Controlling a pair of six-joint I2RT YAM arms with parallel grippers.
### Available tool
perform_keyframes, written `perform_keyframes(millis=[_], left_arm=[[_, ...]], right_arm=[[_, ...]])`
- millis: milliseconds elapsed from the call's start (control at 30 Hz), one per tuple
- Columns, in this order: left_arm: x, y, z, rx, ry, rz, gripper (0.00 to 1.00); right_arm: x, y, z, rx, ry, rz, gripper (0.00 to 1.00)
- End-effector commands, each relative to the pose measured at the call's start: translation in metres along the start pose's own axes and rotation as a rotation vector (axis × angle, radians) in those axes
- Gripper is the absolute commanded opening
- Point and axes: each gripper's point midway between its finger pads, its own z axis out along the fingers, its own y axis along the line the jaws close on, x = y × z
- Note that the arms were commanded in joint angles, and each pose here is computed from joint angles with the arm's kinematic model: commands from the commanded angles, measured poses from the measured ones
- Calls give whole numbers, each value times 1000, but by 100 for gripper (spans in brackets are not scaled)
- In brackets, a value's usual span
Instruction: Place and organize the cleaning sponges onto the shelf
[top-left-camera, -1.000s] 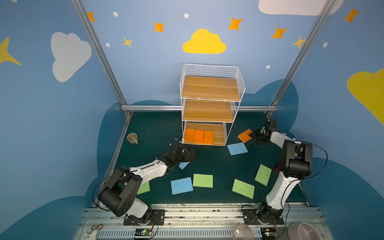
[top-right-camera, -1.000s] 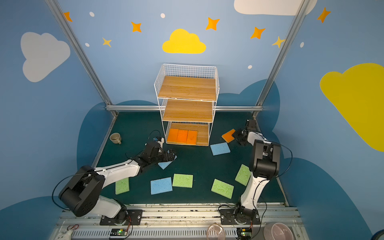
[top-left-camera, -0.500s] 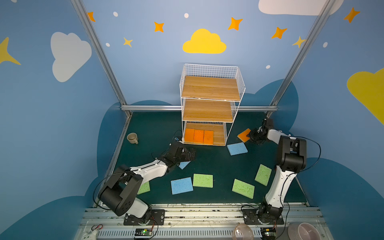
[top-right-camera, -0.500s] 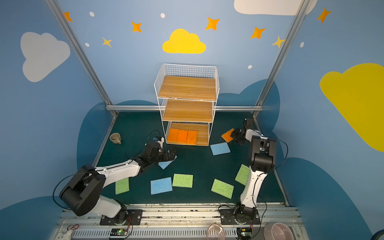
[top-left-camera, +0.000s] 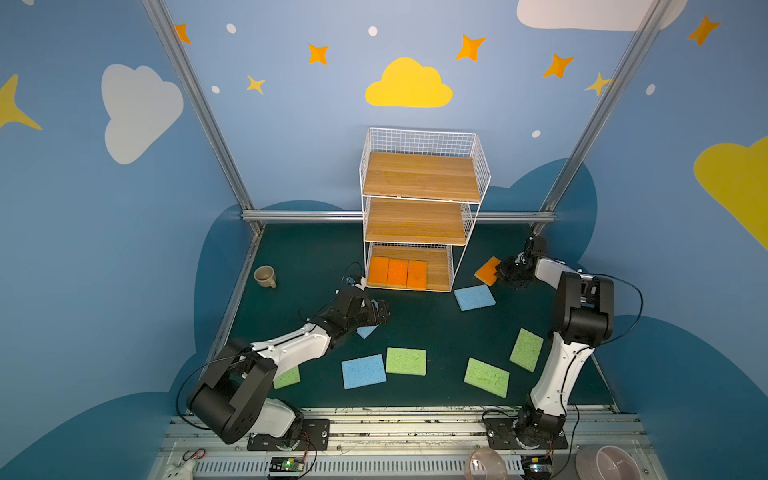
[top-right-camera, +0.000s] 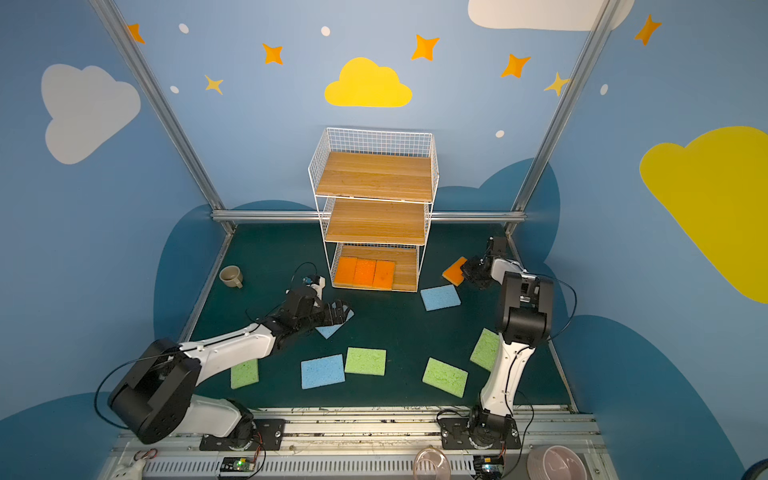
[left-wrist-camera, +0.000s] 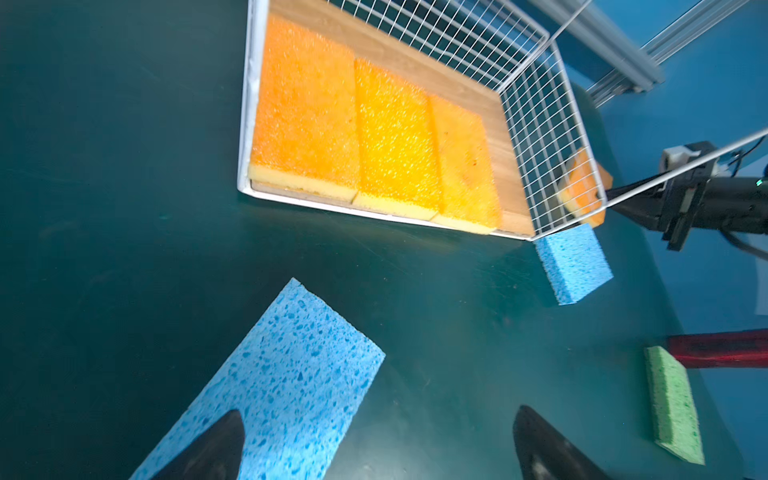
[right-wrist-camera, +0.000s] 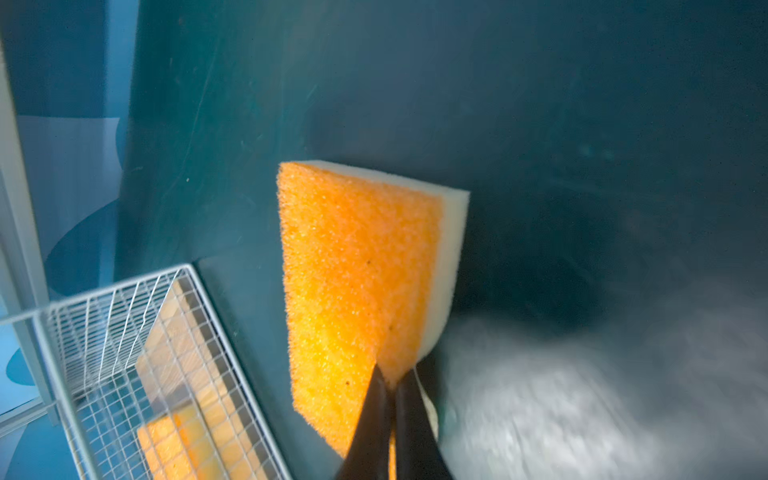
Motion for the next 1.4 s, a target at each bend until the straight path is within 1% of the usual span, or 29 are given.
perform_keyframes(millis=[0,200,333,433,567,667,833,867,967,1033,1067,1133,1167,1233,1300,1367], left_arm=[[6,0,-13,-4,12,6,100],[16,5,-38,-14,7,-4,100],[22,10,-53,-32,8,8,99],[27,13,-61,-39,25,7,100],[32,11,-69,-12,28,-9,100],[37,11,-72,0,45,-19,99],[47,11,-73,10,78,-36,100],[49,12,-72,9,82,-39,100],[51,13,-71,4,89,-43,100],[52,13,-69,4,93,-43,100],[52,13,-68,3,97,-44,100],[53,13,-66,0,103,-41,99],[53,13,-64,-3,106,-39,100],[54,14,-62,-7,108,-37,100],[53,15,-61,-13,108,-34,99],[52,15,-60,-19,108,-26,99]], right_arm=[[12,13,-32,-40,-11,-23,0],[45,9,-75,-100,-39,-19,0],[76,3,-104,-144,-46,-33,0],[104,0,-120,-182,-26,-58,0],[148,8,-136,-233,39,-177,0],[188,18,-139,-259,119,-298,0],[247,47,-137,-383,217,-512,0],[260,43,-130,-385,249,-540,0],[278,44,-119,-369,312,-593,0],[281,51,-113,-350,356,-617,0],[283,52,-109,-339,378,-629,3],[289,48,-101,-314,442,-638,20],[288,46,-97,-282,453,-633,25],[282,37,-87,-209,443,-624,39],[277,34,-86,-184,417,-614,49],[274,35,-89,-181,389,-608,55]])
